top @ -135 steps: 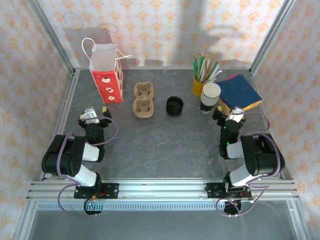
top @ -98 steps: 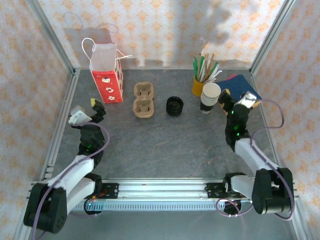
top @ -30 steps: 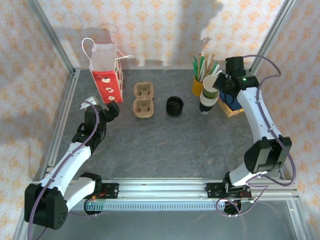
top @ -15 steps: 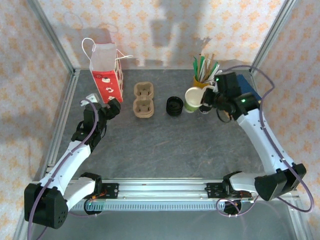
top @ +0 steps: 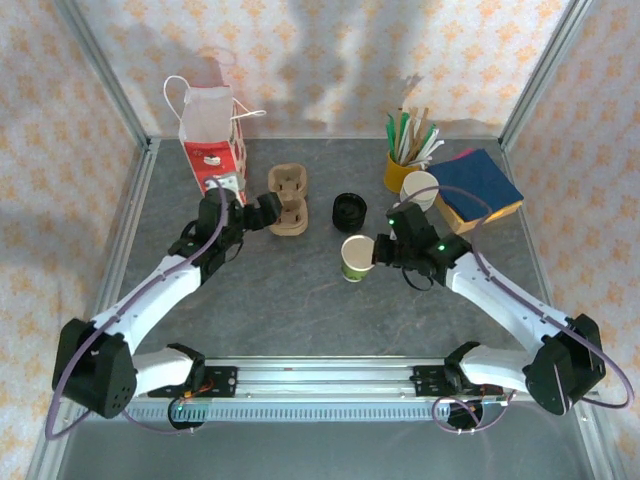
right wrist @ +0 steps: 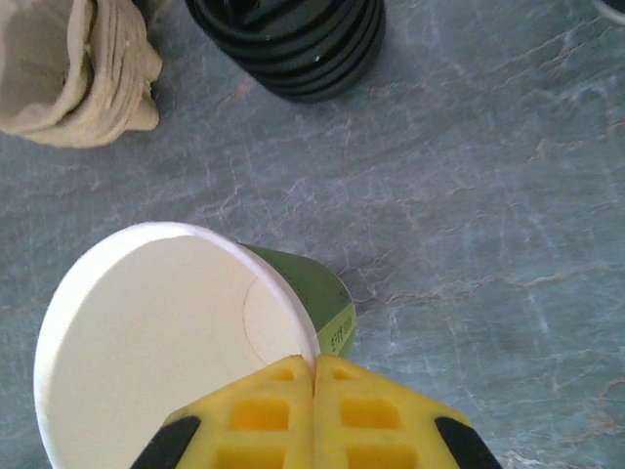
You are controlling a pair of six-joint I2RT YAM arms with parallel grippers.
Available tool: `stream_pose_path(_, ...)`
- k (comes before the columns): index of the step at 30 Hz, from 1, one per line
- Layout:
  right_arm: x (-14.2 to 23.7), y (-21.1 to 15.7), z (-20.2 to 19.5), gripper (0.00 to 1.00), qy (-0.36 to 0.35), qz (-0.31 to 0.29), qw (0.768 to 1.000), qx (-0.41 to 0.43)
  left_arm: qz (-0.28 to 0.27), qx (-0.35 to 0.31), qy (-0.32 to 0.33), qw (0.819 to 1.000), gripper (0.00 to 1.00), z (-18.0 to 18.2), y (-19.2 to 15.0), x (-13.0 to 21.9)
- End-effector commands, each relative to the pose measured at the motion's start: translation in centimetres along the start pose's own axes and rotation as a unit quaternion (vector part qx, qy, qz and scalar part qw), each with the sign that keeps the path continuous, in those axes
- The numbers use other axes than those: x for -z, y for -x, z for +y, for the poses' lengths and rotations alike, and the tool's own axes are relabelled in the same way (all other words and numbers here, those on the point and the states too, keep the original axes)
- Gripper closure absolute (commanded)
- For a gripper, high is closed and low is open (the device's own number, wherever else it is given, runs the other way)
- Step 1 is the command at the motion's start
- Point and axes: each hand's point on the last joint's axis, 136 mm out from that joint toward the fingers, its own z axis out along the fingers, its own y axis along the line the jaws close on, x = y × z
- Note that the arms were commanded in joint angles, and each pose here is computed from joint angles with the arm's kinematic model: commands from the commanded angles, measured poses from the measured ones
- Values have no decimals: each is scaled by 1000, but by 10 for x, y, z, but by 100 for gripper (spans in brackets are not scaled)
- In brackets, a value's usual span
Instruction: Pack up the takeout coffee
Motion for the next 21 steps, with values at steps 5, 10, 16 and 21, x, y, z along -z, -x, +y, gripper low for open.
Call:
stream_pose_path(5, -7, -1, 16, 100, 13, -39, 999, 2, 37, -42, -16, 998, 9, -37, -5, -35)
stream_pose_path(10, -25, -18, 13, 100, -12, -12, 1000, 10, 58, -58, -17, 996, 11, -55, -10, -56)
stream_pose_path(16, -31, -24, 14, 100, -14, 0, 1000, 7, 99, -71, -26, 992, 15, -77, -22, -85)
stream_pose_path(21, -33, -26, 15, 91, -12, 1, 1000, 10, 128, -80, -24, 988, 18, -88, -36, -105)
